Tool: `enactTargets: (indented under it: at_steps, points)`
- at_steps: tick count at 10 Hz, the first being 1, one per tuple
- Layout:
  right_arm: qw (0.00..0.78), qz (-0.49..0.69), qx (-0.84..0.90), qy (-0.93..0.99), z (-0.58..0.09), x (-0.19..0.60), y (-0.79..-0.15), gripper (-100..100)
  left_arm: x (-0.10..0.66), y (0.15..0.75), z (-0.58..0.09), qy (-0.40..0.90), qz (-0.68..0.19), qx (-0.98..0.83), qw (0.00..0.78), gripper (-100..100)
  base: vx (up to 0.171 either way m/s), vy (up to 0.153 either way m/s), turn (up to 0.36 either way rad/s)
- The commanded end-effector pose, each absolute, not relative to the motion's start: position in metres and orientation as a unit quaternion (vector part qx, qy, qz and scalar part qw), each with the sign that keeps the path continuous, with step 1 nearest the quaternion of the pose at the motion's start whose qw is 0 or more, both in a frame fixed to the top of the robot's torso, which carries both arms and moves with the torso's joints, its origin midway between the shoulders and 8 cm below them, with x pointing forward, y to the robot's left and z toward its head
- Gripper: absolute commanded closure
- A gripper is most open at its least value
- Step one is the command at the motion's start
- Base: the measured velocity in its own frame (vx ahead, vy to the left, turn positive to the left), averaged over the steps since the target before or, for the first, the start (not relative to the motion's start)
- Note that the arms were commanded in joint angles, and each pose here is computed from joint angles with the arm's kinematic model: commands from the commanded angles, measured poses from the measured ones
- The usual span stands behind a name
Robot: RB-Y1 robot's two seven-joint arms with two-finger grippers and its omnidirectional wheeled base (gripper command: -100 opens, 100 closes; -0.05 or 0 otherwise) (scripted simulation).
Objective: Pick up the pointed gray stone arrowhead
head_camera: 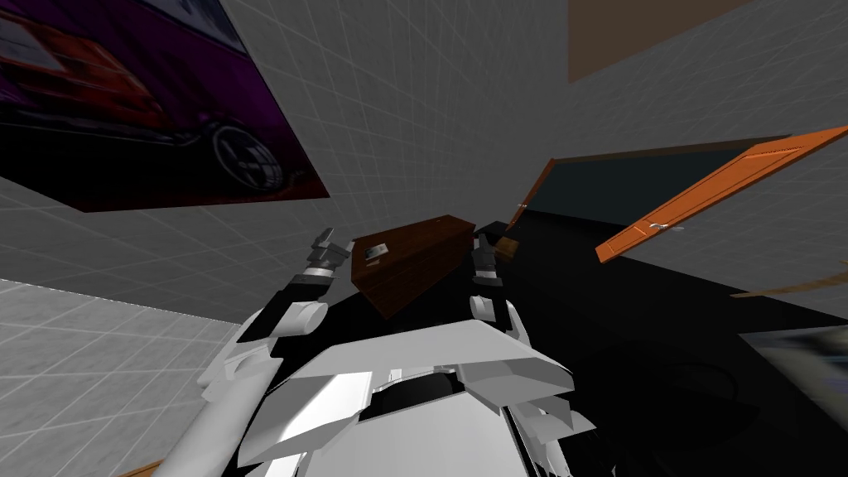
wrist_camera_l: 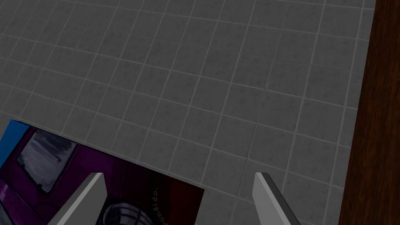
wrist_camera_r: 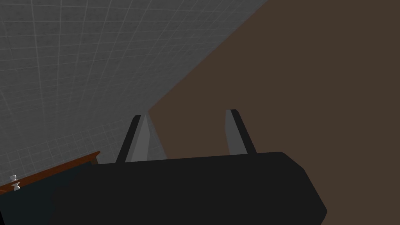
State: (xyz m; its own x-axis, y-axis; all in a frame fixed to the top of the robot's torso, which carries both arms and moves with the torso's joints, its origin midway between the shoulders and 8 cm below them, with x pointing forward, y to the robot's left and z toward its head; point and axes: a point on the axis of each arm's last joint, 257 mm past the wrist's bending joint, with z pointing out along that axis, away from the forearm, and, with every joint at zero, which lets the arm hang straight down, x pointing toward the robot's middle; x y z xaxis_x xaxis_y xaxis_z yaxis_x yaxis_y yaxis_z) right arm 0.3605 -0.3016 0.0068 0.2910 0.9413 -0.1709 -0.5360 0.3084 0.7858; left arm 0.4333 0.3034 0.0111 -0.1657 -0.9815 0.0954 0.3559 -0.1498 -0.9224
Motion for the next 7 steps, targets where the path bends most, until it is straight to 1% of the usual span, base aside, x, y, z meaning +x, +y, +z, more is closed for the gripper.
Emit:
enactTargets:
  at_steps: [1,7]
  points:
    - [0.741,0.499,0.312,0.325,0.007,0.36,-0.302,0,0.439,0.308,0.002,0.41,-0.642,-0.409,0.502,-100,0.016,-0.004,-0.022]
    - [0.741,0.499,0.312,0.325,0.007,0.36,-0.302,0,0.46,0.33,-0.025,0.436,-0.618,-0.476,0.449,-100,0.018,-0.006,-0.039]
